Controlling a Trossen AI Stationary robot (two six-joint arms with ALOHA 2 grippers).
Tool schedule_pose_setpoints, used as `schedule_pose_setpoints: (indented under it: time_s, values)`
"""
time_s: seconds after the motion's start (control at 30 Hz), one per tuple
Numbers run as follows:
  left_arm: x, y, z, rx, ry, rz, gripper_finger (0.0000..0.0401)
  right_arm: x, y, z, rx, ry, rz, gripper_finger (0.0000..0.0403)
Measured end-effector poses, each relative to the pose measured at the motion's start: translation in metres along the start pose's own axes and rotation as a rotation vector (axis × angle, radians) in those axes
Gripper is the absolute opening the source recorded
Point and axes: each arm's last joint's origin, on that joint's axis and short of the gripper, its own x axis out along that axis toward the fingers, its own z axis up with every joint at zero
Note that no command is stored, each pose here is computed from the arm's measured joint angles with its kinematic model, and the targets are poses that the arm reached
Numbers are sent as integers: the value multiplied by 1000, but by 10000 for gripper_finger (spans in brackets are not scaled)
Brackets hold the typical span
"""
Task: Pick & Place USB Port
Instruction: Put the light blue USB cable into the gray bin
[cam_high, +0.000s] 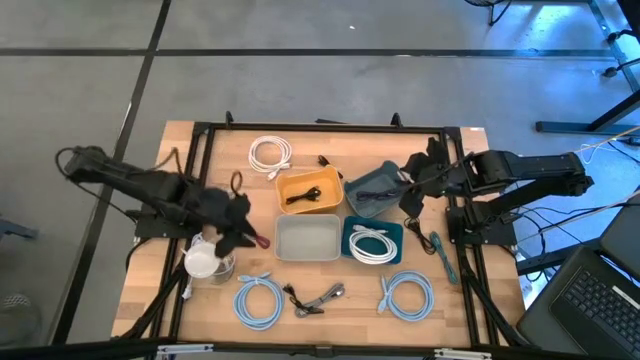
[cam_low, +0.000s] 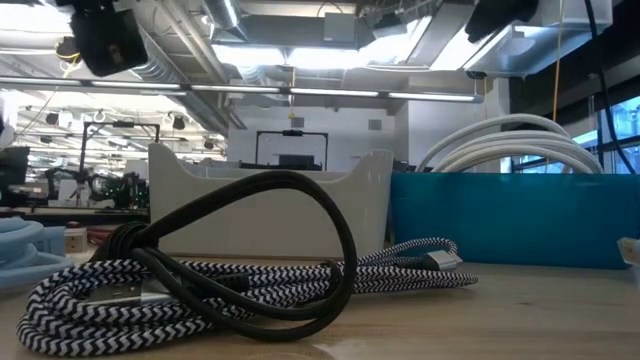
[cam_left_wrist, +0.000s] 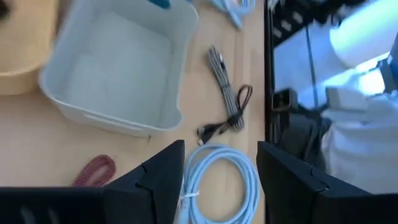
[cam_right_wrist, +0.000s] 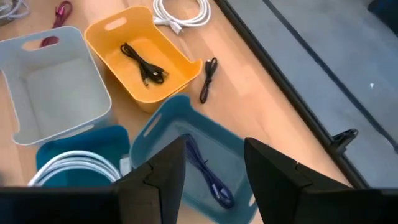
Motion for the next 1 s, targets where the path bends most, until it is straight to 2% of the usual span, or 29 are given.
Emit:
schedule_pose_setpoints:
  time_s: [0.2, 0.37, 0.67, 1.0]
  values:
    - [34, -18, -8, 177, 68, -38, 186, 1, -1, 2, -6, -16, 1, 166]
    - [62, -22, -17, 287, 157, -14, 183, 1, -1, 3, -6, -19, -5, 166]
    - [101, -18, -38, 399, 332, 39, 184, 1, -1, 3, -6, -19, -5, 166]
    - [126, -17, -58, 432, 442, 78, 184, 1, 0, 3, 3, -27, -2, 166]
